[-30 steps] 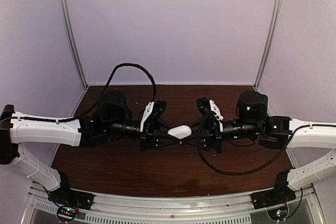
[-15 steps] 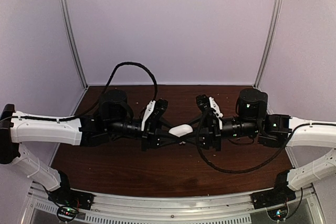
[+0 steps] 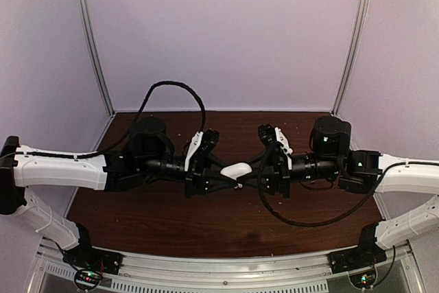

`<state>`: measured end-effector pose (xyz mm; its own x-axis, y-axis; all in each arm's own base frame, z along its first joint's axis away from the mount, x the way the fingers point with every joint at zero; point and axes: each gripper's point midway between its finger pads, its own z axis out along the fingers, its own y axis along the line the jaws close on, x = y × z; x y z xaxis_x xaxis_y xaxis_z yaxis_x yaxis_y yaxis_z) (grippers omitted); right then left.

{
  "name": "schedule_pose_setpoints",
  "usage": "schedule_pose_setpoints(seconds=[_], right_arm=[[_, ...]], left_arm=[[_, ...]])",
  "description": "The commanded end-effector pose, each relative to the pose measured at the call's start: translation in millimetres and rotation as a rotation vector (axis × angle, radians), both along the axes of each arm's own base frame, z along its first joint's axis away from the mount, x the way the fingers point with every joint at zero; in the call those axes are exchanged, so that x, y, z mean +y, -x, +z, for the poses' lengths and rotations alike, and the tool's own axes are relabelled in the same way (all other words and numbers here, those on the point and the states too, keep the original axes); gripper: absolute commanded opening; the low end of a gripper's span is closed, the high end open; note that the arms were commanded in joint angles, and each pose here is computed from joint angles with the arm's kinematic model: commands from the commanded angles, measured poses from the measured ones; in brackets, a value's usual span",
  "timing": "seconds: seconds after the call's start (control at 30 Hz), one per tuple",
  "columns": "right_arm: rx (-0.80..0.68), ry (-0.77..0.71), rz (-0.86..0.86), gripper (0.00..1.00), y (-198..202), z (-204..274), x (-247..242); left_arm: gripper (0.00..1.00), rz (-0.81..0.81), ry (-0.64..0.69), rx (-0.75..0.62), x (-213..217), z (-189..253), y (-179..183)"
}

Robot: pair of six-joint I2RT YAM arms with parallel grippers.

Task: Insert the wireless bluetooth earbuds into the charging case
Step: Pass from the left arm to the right

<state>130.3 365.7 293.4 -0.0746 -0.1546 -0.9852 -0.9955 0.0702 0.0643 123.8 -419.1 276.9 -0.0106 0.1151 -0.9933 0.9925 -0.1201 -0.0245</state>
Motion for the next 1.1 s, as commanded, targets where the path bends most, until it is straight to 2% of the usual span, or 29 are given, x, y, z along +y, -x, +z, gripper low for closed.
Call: schedule_pose_setpoints(seconds=[0.0, 0.27, 0.5, 0.53, 0.57, 0.6, 0.63, 0.73, 0.83, 1.07], right_arm=[[0.013, 0.007, -0.030, 0.32, -5, -6, -6], [0.011, -0.008, -0.021, 0.30, -4, -1, -7], [0.011, -0.019, 0.007, 0.18, 1, 3, -7], [0.011, -0.021, 0.007, 0.16, 2, 4, -7], [0.012, -0.021, 0.005, 0.15, 1, 4, -8], [0.011, -0.021, 0.002, 0.14, 1, 4, -8], [0.011, -0.020, -0.003, 0.13, 1, 3, -9], [0.009, -0.003, -0.027, 0.11, -3, -2, -13], [0.003, 0.009, -0.046, 0.11, -4, -6, -18], [-0.023, 0.020, -0.072, 0.10, -4, -8, -27]], left_arm=[[0.00, -0.011, 0.098, -0.067, 2, 34, 2], [0.00, -0.013, 0.087, -0.061, -1, 30, 0], [0.00, 0.011, 0.070, -0.062, -2, 26, -5], [0.06, 0.015, 0.061, -0.061, -3, 24, -6], [0.16, 0.017, 0.053, -0.058, -4, 22, -6], [0.31, 0.023, 0.046, -0.055, -4, 21, -7], [0.40, 0.030, 0.044, -0.056, -3, 21, -8], [0.53, 0.068, 0.078, -0.072, 5, 28, -10], [0.72, 0.110, 0.093, -0.061, 11, 31, -13], [0.89, 0.184, 0.103, -0.038, 11, 38, -25]])
